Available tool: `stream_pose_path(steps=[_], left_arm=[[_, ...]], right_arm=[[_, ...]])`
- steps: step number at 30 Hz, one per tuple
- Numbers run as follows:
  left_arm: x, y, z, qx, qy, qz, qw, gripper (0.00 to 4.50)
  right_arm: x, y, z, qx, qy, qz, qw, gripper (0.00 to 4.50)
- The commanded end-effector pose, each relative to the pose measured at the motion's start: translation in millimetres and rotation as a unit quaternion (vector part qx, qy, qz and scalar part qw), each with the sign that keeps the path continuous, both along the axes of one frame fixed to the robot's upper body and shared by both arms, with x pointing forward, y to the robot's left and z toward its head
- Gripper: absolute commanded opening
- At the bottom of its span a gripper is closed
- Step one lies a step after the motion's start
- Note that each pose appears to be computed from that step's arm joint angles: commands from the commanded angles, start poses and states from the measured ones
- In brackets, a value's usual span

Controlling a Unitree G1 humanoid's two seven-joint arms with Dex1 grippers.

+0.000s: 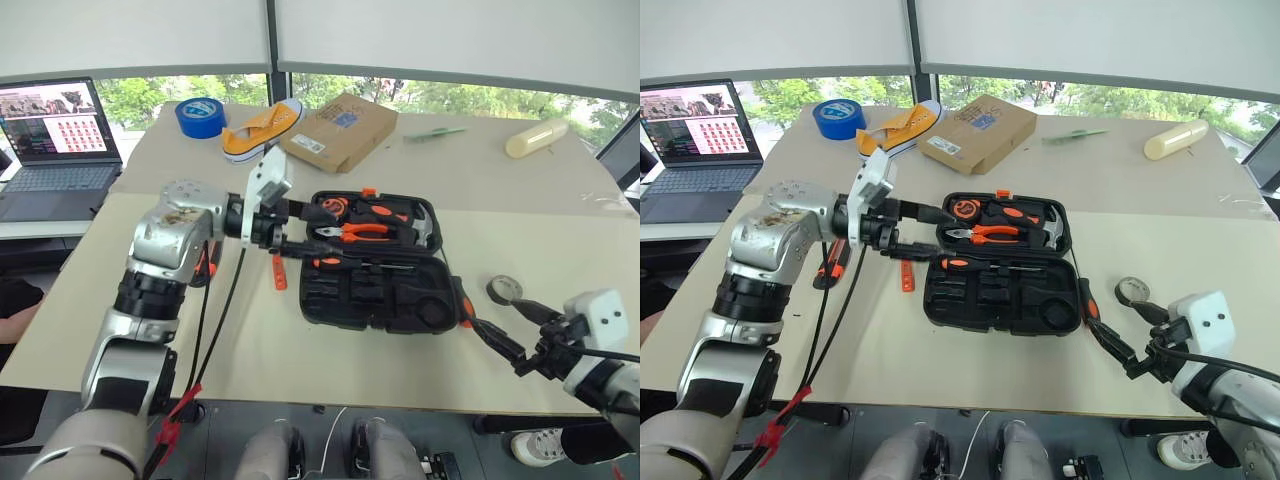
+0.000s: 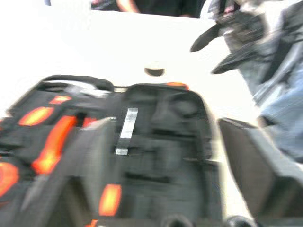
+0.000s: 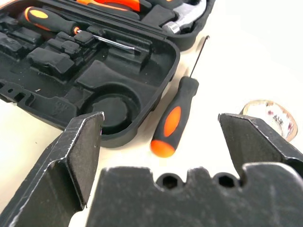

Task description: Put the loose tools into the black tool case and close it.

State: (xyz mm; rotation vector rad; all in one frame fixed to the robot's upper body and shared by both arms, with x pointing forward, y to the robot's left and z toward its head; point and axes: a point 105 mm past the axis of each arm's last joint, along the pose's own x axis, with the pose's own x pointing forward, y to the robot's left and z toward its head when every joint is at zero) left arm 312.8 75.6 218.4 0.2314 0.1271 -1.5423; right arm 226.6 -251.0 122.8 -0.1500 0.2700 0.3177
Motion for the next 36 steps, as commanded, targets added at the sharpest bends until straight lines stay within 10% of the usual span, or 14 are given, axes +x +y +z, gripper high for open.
stream_pose_path(steps=[1,12,24,36], left_arm=[[-26,0,21,-0.023,-0.024,-0.047,0.998,4.49],[-36,-5,15,-0.004,-0.032,-0.064,0.997,4.49],[-34,-6,16,0.000,-0.042,-0.060,0.997,4.50],[-32,-4,13,0.000,-0.045,-0.049,0.998,4.50]], right_arm=[[6,-5,-13,-0.025,-0.008,-0.035,0.999,4.50],[38,9,-20,-0.019,-0.030,-0.041,0.999,4.50],[38,6,-11,0.012,-0.053,-0.058,0.997,0.69],[31,-16,36,0.023,-0.072,-0.019,0.997,0.04]])
